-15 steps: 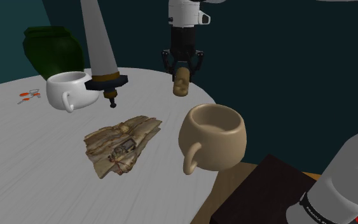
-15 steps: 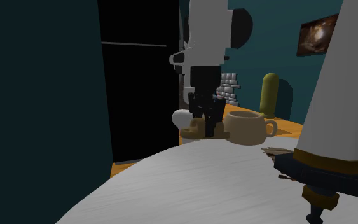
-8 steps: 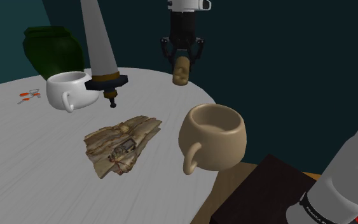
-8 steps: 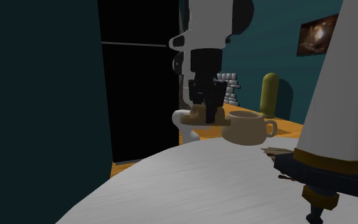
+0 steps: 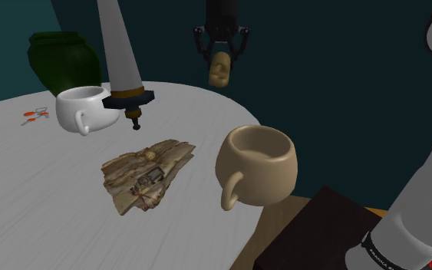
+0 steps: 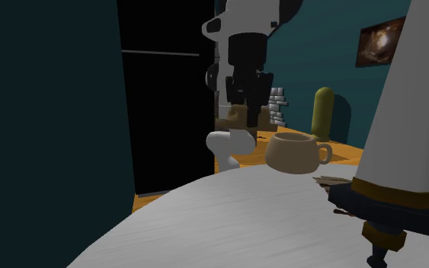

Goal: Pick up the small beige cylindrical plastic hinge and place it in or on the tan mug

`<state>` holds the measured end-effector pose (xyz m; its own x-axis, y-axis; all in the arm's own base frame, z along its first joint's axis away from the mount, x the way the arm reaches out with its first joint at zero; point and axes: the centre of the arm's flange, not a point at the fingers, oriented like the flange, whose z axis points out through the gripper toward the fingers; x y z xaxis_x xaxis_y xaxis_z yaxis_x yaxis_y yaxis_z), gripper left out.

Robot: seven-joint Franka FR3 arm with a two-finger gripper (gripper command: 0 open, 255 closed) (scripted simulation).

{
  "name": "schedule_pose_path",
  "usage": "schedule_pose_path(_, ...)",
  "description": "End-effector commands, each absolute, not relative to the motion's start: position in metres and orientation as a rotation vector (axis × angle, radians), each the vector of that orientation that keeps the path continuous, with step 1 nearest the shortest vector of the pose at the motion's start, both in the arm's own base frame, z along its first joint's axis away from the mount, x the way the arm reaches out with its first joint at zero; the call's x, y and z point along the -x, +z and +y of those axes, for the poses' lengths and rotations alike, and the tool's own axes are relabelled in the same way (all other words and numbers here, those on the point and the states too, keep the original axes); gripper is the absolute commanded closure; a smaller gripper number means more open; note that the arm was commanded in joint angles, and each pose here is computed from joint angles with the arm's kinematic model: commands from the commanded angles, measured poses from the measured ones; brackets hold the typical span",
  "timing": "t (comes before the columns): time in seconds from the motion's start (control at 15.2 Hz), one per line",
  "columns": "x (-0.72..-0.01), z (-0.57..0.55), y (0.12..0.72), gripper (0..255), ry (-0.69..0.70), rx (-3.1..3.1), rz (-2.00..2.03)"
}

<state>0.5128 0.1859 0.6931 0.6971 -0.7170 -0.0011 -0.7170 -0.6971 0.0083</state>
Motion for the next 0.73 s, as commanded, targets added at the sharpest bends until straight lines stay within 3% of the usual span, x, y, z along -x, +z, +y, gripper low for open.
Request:
schedule_pose_path(0.0, -0.513, 0.186, 0.704, 255, -0.007, -2.887, -1.22)
schedule_pose_path(0.66, -0.407, 0.24, 0.706, 255, -0.007, -2.887, -1.22)
